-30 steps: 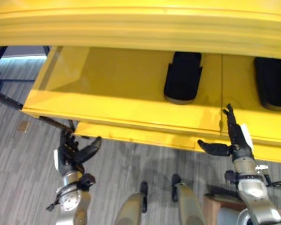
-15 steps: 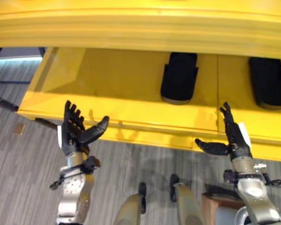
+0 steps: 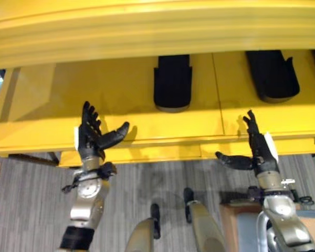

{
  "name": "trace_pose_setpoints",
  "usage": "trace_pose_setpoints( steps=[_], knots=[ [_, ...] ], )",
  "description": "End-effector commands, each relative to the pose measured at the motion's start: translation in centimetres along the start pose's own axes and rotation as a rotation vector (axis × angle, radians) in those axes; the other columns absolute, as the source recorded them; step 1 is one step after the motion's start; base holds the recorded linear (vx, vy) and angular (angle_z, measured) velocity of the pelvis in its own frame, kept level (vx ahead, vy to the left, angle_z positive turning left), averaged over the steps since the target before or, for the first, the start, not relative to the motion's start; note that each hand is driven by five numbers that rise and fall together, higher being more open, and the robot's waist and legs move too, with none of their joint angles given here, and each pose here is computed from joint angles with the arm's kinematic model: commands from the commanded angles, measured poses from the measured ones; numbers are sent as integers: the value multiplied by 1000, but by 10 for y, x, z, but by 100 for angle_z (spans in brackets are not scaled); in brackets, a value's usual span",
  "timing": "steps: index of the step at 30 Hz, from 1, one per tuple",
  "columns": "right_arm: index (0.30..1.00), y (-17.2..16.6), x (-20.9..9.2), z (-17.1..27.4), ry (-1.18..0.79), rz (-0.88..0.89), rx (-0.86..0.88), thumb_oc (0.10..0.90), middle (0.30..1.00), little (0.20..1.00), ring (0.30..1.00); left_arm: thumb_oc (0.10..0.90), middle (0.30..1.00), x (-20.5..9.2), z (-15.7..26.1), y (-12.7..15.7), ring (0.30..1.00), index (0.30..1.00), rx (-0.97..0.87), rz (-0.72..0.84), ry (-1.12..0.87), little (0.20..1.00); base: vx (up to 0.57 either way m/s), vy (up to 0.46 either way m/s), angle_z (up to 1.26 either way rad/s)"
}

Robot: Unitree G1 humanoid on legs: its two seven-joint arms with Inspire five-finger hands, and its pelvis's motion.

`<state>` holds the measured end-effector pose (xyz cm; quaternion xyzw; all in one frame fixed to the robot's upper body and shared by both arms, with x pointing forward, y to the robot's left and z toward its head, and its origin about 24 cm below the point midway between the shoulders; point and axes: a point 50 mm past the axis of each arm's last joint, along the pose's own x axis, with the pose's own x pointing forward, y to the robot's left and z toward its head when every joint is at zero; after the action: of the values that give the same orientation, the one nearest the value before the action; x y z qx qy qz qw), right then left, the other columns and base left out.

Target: Move parts from the plastic box to the shelf.

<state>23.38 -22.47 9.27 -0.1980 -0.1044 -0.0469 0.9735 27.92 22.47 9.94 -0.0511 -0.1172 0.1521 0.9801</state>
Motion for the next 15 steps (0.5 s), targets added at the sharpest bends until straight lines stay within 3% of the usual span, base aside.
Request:
trace_pose_setpoints(
  steps=[1, 15],
  knots=[
    [1000, -6, 14, 33, -211, -36, 39, 900, 1000, 1000, 1000, 900, 1000, 18, 34, 5, 1000, 1000, 106, 7, -188, 1000, 3, 31, -19],
    [1000, 0, 12, 29, -197, -25, 55, 900, 1000, 1000, 1000, 900, 1000, 35, 11, -6, 1000, 1000, 191, -13, -86, 1000, 2, 27, -7]
  ],
)
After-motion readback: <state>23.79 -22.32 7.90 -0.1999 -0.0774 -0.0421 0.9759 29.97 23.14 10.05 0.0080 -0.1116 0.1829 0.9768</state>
